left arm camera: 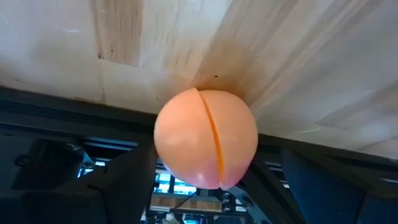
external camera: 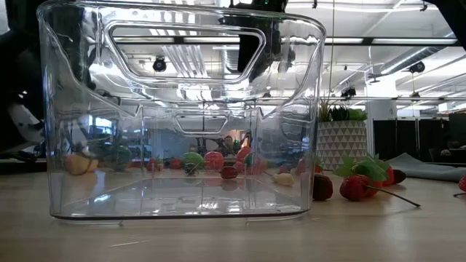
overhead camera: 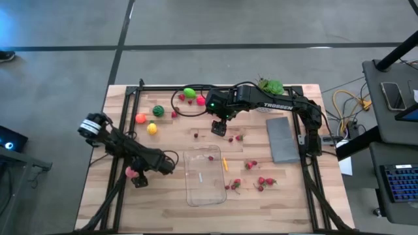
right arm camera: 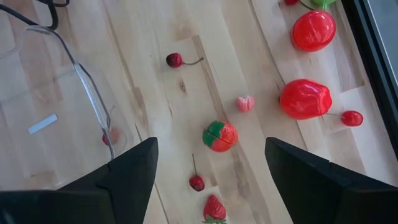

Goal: Pick and placing Produce into tupperware
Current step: Put the light orange peach into the transparent bin

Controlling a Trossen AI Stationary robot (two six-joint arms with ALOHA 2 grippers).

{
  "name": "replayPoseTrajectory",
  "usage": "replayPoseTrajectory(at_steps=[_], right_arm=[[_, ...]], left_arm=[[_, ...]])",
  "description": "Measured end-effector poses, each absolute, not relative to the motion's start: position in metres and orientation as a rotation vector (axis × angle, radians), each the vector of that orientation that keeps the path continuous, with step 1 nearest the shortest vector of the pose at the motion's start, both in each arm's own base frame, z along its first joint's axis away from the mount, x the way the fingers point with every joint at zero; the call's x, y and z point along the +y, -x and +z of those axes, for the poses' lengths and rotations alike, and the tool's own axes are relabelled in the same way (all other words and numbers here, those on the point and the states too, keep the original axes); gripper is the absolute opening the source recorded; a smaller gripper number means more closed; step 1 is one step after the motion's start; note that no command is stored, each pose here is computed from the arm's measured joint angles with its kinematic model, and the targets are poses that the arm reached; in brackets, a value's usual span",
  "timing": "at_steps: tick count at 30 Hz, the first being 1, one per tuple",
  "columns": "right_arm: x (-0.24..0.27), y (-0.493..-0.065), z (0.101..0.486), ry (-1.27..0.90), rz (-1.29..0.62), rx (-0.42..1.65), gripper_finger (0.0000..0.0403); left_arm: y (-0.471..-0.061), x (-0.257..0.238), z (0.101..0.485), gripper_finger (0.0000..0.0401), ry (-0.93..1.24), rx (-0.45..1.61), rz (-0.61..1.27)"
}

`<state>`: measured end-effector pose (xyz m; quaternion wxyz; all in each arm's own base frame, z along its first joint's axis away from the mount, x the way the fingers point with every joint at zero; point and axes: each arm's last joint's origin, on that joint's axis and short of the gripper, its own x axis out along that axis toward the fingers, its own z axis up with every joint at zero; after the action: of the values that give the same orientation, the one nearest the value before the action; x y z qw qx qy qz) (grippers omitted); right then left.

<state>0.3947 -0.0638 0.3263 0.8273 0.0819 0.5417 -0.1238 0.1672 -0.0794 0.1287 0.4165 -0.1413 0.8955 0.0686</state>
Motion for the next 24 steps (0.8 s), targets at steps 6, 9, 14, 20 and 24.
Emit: replayPoseTrajectory(at_steps=[6, 9, 14, 20, 24], right_arm=[[-0.064, -0.396, 0.327, -0.174, -0.263, 1.136, 0.0288], [-0.064, -0.397, 0.327, -0.178, -0.265, 1.124, 0.0288], [-0.064, -0.397, 0.327, -0.18, -0.267, 1.123, 0.0288], [-0.064, -0.397, 0.327, -0.191, -0.273, 1.122, 0.0288], [-0.064, -0.397, 0.327, -0.191, -0.273, 1.122, 0.0288]], left_arm=[[-0.166, -0.082, 0.123, 0.032, 0.305, 2.238, 0.285], [-0.167, -0.082, 0.122, 0.0319, 0.301, 2.24, 0.296], [-0.165, -0.081, 0.119, 0.0307, 0.294, 2.254, 0.306], [-0.163, -0.083, 0.117, 0.0268, 0.275, 2.267, 0.312], [-0.163, -0.083, 0.117, 0.0253, 0.273, 2.267, 0.314]])
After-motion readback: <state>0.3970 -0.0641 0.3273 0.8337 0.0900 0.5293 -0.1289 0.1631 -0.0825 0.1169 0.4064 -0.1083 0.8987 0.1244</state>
